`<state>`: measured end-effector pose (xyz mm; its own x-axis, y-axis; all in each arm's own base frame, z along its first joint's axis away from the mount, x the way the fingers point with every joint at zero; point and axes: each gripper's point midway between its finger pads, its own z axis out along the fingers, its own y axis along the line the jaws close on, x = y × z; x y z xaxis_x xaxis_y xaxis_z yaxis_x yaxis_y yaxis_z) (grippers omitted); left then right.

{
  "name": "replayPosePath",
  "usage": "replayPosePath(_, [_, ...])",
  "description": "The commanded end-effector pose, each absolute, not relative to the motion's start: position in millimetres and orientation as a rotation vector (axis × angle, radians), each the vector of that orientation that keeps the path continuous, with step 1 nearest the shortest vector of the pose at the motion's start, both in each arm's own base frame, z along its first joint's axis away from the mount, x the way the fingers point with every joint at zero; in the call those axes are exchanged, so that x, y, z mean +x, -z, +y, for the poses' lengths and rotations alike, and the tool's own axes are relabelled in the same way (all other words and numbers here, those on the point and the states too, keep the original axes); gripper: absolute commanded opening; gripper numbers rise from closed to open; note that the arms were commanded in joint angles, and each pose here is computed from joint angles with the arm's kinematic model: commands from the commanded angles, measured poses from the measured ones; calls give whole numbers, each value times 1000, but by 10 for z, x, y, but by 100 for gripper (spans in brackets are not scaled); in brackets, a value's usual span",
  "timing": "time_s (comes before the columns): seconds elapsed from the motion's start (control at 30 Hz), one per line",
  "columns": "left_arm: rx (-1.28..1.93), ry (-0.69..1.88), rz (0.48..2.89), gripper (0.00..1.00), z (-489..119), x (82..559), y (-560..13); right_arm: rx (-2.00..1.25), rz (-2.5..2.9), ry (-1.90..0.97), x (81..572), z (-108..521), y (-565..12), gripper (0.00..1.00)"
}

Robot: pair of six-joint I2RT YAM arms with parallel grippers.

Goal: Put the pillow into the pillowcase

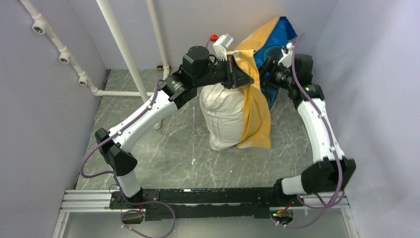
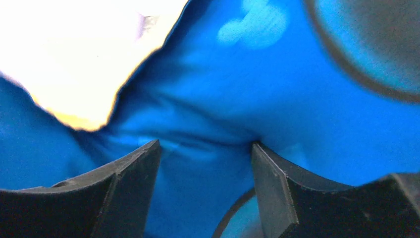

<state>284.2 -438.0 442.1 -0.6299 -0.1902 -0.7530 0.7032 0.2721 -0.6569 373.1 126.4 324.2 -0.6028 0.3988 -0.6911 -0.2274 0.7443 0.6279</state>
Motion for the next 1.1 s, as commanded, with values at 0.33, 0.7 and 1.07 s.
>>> replayPosePath(0.33, [-150,799,1832,0,-1984,3178,-4044,-157,2232,-963,4541,2094,-2787,93])
replayPosePath(0.7, [67,712,2125,73,-1899,3138,-3479,-150,2278,-813,3674,1723,-2644,99])
replayPosePath(1.07, [97,732,2053,91,-1748,2750,-3852,-436,2395,-1164,2367,2362,-2258,82])
